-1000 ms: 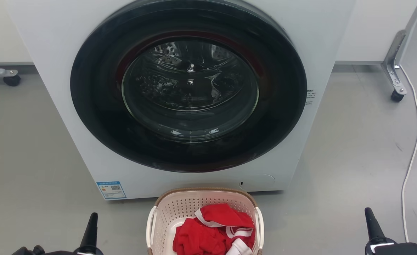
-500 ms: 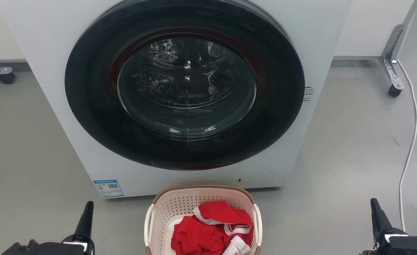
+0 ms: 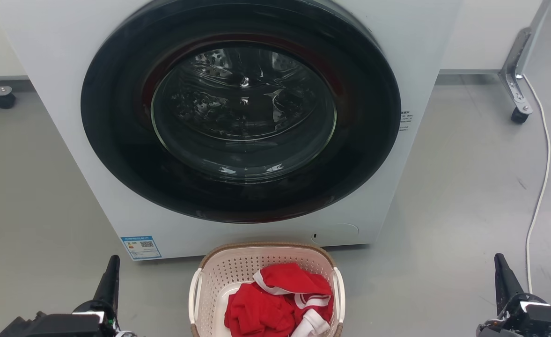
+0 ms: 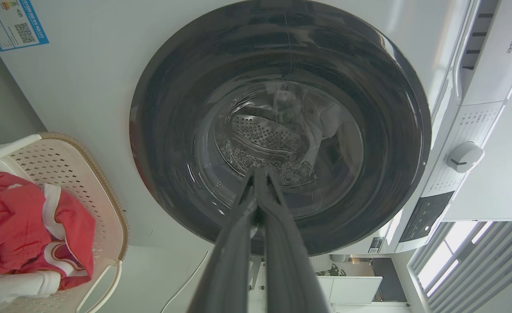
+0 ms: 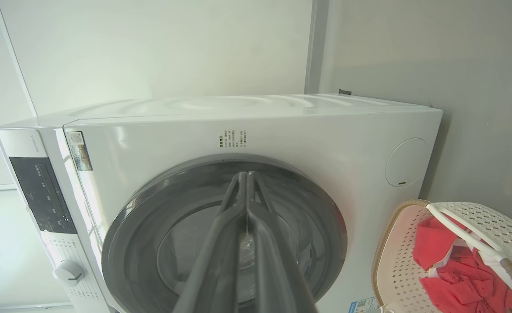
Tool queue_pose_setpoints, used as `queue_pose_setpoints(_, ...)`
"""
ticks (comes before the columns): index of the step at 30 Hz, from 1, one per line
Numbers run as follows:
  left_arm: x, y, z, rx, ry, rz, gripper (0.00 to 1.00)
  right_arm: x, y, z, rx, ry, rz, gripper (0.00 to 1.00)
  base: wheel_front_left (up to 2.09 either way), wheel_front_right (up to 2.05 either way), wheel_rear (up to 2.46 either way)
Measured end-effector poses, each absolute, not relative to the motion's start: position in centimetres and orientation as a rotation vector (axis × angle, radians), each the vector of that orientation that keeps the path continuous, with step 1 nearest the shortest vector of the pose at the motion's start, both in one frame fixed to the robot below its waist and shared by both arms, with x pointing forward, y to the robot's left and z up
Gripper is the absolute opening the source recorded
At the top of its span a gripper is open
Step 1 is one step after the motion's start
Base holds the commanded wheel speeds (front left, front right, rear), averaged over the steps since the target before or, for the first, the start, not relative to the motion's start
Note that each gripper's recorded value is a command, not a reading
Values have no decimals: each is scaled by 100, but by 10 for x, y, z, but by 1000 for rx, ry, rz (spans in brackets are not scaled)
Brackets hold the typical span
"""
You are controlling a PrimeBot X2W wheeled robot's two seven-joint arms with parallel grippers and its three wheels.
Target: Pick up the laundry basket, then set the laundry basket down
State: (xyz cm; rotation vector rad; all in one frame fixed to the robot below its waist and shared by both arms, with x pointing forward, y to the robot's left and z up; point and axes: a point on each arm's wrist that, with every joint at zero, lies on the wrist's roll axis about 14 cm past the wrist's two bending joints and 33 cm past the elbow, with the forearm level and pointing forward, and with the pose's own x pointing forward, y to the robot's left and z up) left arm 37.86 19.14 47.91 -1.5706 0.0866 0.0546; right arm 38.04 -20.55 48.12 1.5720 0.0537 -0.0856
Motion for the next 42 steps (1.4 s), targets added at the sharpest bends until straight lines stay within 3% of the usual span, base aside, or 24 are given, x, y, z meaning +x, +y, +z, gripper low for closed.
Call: queue_pose_setpoints(42, 378, 192, 479, -1572, 87, 57, 0, 380, -205, 482, 1572, 51, -82, 0, 0, 0, 0)
